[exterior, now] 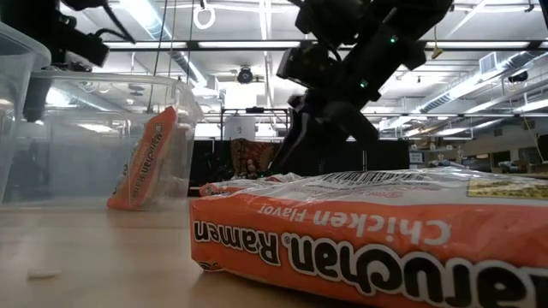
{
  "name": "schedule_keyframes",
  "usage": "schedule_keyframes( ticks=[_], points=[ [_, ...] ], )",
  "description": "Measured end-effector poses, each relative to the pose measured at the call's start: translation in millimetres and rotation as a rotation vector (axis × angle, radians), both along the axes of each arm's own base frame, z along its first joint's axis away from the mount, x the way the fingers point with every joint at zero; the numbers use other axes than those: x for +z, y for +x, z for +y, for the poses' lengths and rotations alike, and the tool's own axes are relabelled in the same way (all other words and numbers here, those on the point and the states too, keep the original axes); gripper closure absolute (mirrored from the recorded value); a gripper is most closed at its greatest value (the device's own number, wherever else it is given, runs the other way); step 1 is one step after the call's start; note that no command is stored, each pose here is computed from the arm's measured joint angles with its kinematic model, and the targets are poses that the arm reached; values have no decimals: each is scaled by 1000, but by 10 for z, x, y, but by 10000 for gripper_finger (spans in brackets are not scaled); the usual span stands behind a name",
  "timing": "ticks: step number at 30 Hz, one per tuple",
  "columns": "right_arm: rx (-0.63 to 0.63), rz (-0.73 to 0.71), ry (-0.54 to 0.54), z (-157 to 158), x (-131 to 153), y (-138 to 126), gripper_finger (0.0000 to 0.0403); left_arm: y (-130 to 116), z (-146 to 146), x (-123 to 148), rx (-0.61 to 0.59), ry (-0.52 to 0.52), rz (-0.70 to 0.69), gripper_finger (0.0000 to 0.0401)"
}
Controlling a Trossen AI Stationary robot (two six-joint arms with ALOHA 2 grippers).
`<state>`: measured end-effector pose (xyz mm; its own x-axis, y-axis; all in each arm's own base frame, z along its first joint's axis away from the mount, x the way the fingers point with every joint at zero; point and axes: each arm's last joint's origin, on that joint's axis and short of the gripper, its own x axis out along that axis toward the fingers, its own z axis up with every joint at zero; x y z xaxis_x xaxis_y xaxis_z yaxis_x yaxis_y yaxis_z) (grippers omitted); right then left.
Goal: Sort Maruchan noodles
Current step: Adjust the middle transparent bin, then put the orange noodle pack into the middle transparent bin
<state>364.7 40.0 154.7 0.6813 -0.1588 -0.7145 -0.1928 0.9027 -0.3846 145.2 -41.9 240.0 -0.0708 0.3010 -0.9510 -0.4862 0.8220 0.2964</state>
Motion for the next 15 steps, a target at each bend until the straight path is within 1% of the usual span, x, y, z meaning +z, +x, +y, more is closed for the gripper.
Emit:
schedule_keyframes(
  ticks=[2, 3, 5, 7, 10, 13, 15],
  points=[
    [23, 57, -103, -6, -26, -37, 240, 17, -8, 2, -18, 35, -34, 321],
    [15, 85, -140, -22, -40, -56, 239, 26, -14, 4, -27, 52, -53, 321],
    [-33, 124, -166, -108, -60, -83, 238, 42, -30, 5, -41, 74, -85, 321],
    [-93, 157, -144, -211, -72, -114, 238, 56, -53, 5, -50, 79, -113, 321],
    [-175, 151, -64, -361, -79, -113, 233, 68, -95, 12, -58, 67, -156, 321],
    [-213, 142, 9, -479, -92, -103, 222, 58, -141, 24, -69, 53, -190, 321],
    [-203, 136, 79, -541, -121, -83, 216, 51, -176, 36, -82, 34, -217, 321]
  ],
)
